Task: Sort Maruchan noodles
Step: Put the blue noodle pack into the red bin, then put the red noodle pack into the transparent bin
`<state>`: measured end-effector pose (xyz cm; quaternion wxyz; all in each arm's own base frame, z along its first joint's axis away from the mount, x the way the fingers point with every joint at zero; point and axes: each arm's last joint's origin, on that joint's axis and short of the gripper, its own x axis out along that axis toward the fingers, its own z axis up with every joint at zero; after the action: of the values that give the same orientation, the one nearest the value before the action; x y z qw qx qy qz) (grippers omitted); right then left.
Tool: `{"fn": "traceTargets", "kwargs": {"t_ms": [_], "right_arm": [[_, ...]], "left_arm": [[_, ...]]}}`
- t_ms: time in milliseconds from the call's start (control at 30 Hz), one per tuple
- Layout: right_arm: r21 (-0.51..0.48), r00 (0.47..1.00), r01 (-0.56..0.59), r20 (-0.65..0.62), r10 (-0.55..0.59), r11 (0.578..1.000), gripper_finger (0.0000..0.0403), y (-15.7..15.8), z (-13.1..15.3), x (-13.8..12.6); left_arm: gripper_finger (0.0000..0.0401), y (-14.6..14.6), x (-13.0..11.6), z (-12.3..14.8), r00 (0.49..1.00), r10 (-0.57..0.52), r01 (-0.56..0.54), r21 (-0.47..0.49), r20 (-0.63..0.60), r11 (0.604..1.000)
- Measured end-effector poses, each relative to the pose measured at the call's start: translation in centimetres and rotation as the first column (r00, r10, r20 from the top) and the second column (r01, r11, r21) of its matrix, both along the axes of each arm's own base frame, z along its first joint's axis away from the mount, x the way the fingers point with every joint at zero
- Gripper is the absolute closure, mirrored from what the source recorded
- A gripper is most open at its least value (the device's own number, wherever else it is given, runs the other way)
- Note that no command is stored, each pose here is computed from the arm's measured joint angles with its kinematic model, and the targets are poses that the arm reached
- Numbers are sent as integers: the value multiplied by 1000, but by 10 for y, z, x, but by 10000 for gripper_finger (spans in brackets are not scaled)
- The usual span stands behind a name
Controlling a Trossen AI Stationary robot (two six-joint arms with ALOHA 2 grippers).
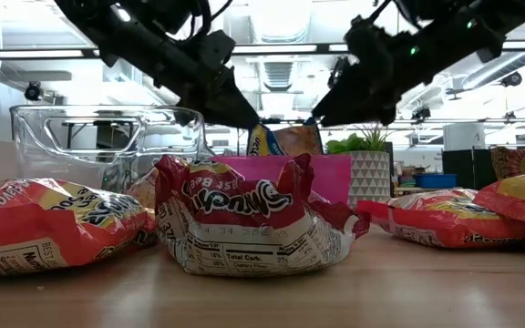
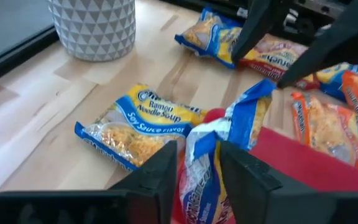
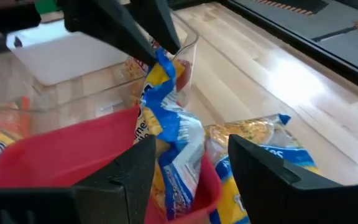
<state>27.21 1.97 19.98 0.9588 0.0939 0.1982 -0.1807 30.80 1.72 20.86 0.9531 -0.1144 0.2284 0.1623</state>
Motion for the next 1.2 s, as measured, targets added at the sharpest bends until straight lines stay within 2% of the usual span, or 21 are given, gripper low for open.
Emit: {"fn": "traceTargets", "kwargs": {"t_ms": [200, 333, 500, 600, 767, 867, 967, 1100, 1200], "right_arm": [[164, 999, 17, 32, -23, 986, 217, -1, 21, -21], [327, 999, 2, 31, -13, 945, 223, 0, 29, -34], [544, 999, -30, 1, 36, 839, 225, 4, 30, -42], [667, 995, -33, -50, 88, 744, 225, 9, 24, -42], [798, 965, 89, -218, 147, 596, 225, 19, 6, -43], [800, 920, 231, -365, 144, 554, 225, 23, -6, -51], [740, 832, 419, -545, 103, 526, 225, 25, -17, -66], [600, 697, 606, -717, 14, 523, 225, 23, -24, -85], [554, 661, 642, -750, -18, 530, 225, 22, -26, -90]], "left_arm": [[267, -1, -7, 17, 998, -5, 5, 3, 59, 1000], [264, -4, -14, 32, 995, -43, 39, 44, 94, 998], [264, -9, -25, 53, 984, -99, 80, 125, 150, 989], [264, -13, -32, 65, 973, -129, 98, 163, 194, 982], [264, -18, -40, 78, 959, -172, 123, 219, 224, 968], [264, -19, -44, 82, 955, -186, 128, 241, 233, 962], [264, -19, -45, 84, 953, -188, 128, 246, 239, 961], [264, -19, -45, 84, 954, -187, 128, 246, 236, 961], [264, -19, -44, 82, 955, -190, 131, 252, 226, 959]]}}
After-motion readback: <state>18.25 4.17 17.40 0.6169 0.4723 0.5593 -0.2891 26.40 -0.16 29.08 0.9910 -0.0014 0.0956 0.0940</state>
